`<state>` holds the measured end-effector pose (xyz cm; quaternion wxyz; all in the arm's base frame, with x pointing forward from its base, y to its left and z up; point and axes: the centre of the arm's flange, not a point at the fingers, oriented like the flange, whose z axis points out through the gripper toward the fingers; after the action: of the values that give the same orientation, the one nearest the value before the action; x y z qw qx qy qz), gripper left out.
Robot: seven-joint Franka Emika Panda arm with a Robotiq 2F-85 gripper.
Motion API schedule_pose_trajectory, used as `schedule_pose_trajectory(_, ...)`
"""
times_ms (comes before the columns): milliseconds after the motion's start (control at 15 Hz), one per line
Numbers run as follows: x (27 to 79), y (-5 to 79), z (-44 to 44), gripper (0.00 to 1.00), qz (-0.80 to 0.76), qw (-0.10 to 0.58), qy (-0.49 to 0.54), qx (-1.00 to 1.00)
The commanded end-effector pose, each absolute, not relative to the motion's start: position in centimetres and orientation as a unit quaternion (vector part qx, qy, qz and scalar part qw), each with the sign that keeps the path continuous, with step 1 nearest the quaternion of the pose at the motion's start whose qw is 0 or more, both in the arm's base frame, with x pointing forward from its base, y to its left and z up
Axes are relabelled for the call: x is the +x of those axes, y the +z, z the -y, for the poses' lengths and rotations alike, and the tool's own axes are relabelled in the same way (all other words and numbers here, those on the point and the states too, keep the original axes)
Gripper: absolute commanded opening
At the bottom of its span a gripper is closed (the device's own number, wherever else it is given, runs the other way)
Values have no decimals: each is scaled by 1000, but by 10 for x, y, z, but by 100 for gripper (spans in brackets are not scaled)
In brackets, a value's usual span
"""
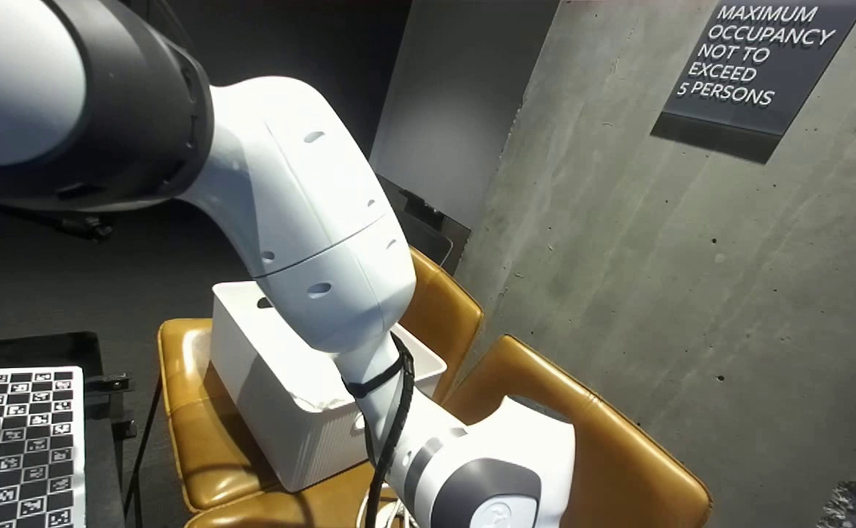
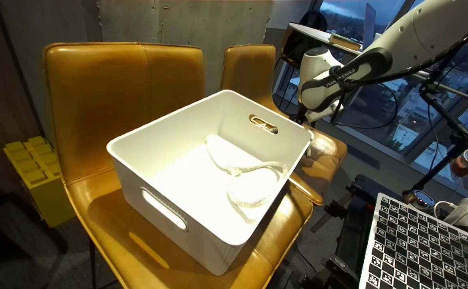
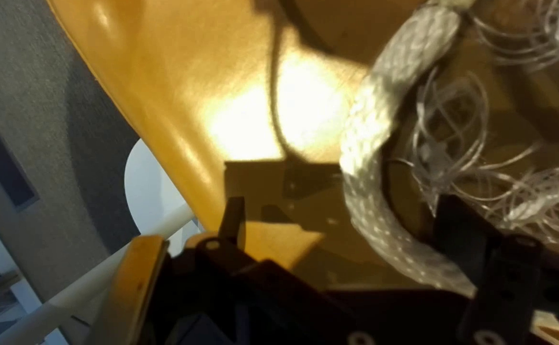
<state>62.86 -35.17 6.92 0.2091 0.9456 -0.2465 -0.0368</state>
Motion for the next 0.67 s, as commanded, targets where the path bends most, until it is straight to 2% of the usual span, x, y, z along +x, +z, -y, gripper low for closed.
schedule_pose_trajectory(0,644,59,365,100,249,217,-41,943)
schedule_pose_trajectory(133,641,55,366,100,248,222,-45,942)
schedule_pose_trajectory(200,640,53,366,92,247,224,-46,942)
schedule_pose_trajectory(267,638,50,366,74,247,225,-47,941)
schedule_pose_trajectory(600,632,47,367,37,252,234,-52,937)
